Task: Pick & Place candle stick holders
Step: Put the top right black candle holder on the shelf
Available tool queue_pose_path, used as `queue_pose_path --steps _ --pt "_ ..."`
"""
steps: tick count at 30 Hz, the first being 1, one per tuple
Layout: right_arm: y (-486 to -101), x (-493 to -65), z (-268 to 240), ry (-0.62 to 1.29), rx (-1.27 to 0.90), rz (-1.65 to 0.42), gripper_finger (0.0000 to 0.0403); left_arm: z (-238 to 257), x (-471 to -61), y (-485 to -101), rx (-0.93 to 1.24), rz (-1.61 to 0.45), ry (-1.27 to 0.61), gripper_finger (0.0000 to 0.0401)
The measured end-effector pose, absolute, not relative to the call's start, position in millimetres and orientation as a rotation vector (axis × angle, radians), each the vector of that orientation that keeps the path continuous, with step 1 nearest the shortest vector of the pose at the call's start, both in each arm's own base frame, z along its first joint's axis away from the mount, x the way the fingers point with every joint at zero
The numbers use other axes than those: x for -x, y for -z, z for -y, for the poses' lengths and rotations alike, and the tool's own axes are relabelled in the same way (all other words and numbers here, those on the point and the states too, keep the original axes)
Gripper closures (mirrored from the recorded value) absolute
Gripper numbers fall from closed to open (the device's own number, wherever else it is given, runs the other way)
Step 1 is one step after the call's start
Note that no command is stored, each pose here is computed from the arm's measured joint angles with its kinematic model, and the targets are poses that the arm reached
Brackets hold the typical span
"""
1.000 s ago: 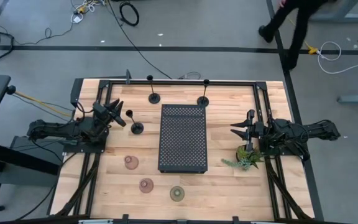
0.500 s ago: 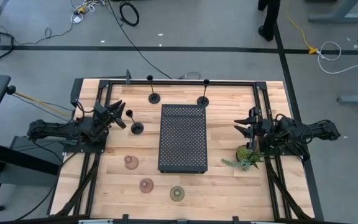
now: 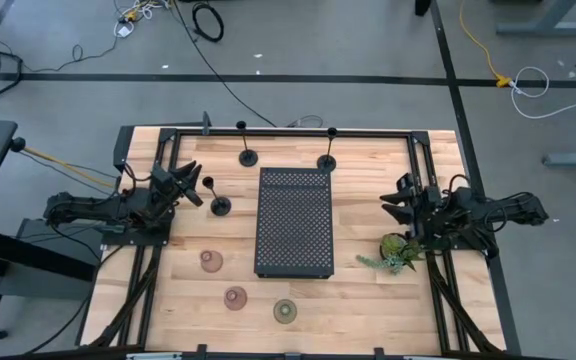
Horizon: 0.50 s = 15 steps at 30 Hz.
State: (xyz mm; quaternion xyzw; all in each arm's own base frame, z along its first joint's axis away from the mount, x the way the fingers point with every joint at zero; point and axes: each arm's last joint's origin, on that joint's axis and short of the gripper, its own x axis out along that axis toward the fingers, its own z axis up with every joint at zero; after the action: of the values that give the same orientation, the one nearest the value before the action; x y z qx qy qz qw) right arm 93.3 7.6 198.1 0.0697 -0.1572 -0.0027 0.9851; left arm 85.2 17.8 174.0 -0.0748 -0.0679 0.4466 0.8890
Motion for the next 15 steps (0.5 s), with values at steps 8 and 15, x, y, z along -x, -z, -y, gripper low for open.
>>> queue_pose_path --steps 8,15 --pt "-238 -83 9 0.492 -0.042 0.427 0.0302 -17 -87 -174 0.168 0.146 -0.856 0.0302" --pt "-289 -102 33 0.799 0.05 0.012 0.0291 -16 -87 -177 0.181 0.169 -0.831 0.0302"
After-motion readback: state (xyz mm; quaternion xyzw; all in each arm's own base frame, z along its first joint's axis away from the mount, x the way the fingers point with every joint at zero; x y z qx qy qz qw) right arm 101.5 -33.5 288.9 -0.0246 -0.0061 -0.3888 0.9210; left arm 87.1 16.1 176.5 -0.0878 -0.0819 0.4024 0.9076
